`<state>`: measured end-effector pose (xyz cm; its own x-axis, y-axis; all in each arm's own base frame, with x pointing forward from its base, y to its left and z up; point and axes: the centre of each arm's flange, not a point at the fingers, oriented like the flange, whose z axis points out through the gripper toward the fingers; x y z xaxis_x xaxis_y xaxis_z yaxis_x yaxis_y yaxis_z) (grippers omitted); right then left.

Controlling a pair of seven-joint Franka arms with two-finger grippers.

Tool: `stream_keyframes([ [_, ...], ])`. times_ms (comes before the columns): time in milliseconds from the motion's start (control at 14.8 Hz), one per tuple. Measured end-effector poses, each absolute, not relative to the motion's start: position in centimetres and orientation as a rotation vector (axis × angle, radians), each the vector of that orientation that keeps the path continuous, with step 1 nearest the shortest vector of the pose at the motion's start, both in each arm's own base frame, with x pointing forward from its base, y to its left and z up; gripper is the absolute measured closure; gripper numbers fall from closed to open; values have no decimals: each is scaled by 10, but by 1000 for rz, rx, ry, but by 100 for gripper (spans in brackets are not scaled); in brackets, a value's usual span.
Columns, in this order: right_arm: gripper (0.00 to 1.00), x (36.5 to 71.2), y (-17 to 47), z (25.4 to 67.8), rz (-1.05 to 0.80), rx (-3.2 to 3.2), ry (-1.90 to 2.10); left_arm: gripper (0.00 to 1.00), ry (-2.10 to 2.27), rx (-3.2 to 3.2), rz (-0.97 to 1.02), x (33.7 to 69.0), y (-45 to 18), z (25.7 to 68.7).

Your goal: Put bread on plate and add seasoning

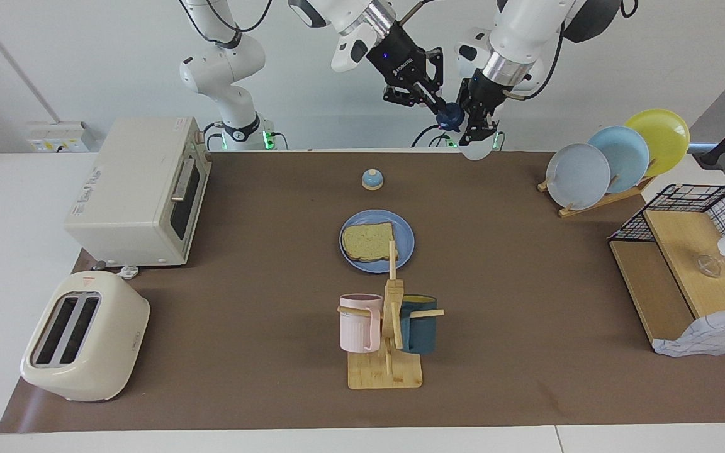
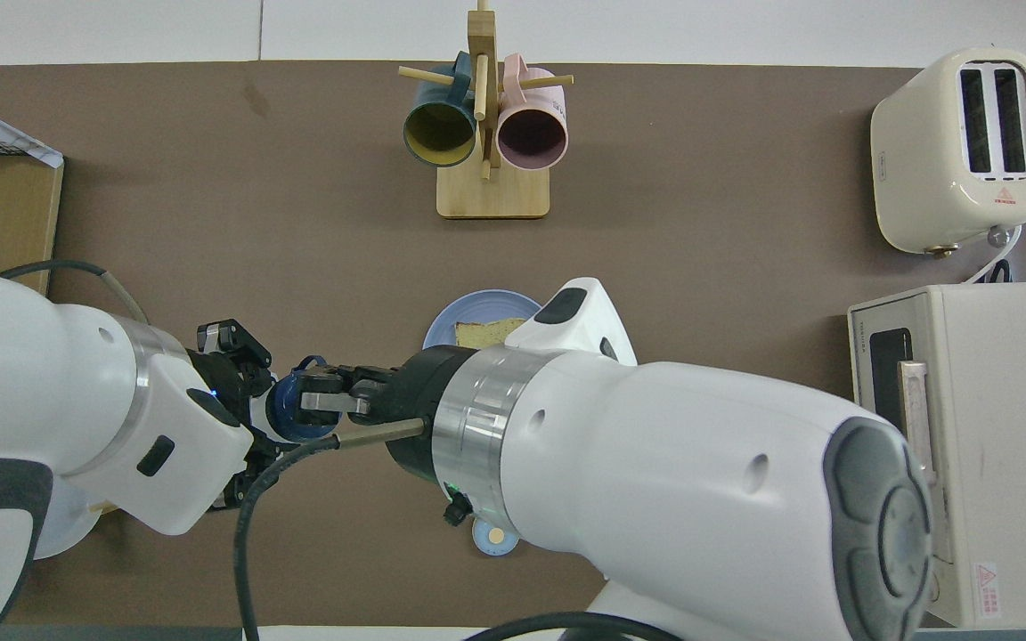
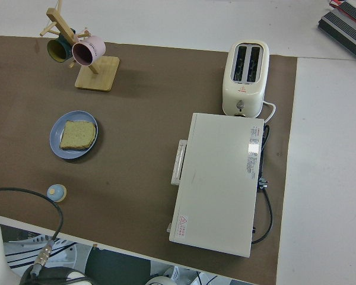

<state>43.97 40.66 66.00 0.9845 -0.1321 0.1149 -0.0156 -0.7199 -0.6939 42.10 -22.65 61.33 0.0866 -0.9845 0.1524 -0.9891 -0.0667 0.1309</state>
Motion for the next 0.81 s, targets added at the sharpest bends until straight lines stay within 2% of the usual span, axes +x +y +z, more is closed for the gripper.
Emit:
stream_keyframes([
  [810, 87, 442, 405, 660, -218, -2395, 61, 59, -1989, 2161, 43, 421, -227, 613],
])
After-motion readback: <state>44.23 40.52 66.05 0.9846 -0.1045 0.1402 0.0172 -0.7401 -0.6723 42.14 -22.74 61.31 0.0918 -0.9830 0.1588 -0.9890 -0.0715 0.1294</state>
